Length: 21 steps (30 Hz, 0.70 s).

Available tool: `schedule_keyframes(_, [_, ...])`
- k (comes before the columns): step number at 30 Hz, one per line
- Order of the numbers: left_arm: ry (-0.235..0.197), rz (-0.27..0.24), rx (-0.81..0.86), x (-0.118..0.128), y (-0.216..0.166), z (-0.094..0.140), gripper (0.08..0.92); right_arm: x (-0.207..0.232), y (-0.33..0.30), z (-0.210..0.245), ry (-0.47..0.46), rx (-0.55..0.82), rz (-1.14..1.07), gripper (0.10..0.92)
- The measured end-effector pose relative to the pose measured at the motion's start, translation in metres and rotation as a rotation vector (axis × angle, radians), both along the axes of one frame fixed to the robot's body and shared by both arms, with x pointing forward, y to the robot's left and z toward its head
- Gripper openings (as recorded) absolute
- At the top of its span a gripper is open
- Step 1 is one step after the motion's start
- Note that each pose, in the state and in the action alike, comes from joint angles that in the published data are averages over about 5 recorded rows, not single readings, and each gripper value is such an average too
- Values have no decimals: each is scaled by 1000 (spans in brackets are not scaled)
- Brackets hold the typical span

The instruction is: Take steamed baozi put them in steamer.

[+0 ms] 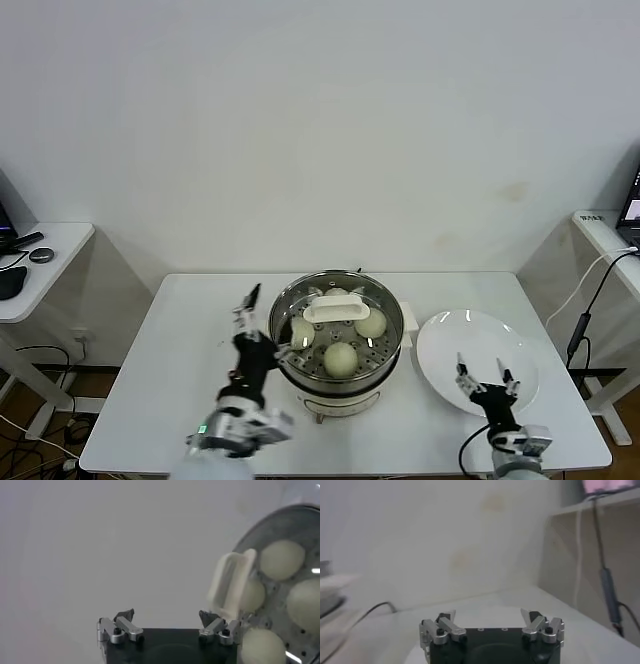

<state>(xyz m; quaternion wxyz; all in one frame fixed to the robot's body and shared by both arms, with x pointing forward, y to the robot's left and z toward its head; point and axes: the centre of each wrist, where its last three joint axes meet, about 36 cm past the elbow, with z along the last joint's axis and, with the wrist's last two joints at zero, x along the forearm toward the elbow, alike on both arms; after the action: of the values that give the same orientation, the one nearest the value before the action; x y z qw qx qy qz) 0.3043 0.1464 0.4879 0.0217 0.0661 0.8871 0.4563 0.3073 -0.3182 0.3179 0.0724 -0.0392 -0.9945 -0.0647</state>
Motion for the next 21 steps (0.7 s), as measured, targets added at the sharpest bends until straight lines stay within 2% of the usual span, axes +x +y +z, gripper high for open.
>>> schedule_keyframes(3, [33,6,-137,1,29,-13,823,-8,14,1,7,-6,34,823])
schedule_keyframes(8, [120,35,-341,-8,68,-49,823,-22,31,2,26,-17,77,823])
schedule_keyframes(15, [226,139,-518,-34,95,-92,823,-43,36,12,70,-62,105,823])
schedule_keyframes(21, [288,212,-607,-59,101,-108,823,-57,36,29,100,-96,123,823])
